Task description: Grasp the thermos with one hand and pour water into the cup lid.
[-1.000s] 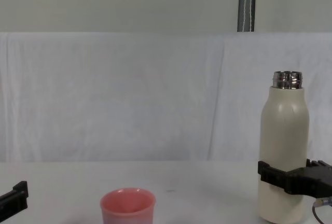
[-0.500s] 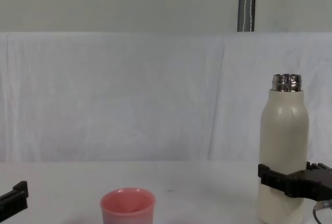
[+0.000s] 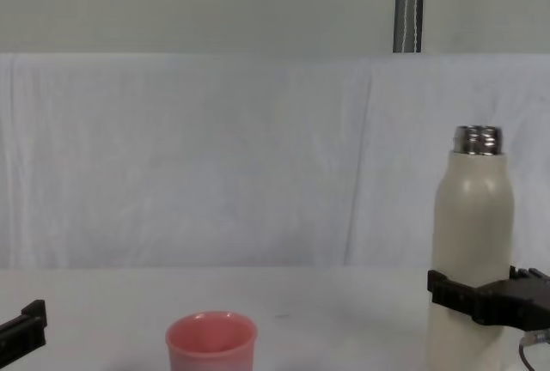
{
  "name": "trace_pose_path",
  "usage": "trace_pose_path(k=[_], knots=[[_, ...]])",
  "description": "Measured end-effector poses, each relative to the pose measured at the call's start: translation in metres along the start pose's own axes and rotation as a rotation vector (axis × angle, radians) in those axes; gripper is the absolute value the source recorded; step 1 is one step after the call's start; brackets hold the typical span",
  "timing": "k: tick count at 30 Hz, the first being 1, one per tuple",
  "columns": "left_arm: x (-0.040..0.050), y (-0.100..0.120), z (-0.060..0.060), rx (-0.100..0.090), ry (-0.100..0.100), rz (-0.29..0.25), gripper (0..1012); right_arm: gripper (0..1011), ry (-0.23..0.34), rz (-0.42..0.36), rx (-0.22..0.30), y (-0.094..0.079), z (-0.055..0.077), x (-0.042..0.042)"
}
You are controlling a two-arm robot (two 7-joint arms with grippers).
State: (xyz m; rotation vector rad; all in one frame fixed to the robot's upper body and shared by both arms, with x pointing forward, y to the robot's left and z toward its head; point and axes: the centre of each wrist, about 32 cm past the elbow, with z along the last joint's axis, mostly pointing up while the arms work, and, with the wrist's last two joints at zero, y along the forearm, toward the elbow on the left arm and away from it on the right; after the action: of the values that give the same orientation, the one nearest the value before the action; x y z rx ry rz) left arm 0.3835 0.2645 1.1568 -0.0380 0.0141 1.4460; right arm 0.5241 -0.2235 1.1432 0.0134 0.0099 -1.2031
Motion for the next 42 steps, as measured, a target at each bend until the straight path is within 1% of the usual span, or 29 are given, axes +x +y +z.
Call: trace_pose_path(k=[30, 42], knots=[[0.0000, 0.000, 0.000, 0.000, 0.000, 0.000, 1001, 1000, 0.000, 0.001, -0.001, 0.000, 0.000, 0.0000], [0.0000, 0.000, 0.000, 0.000, 0.000, 0.000, 1001, 1000, 0.002, 0.002, -0.014, -0.015, -0.003, 0.0025]])
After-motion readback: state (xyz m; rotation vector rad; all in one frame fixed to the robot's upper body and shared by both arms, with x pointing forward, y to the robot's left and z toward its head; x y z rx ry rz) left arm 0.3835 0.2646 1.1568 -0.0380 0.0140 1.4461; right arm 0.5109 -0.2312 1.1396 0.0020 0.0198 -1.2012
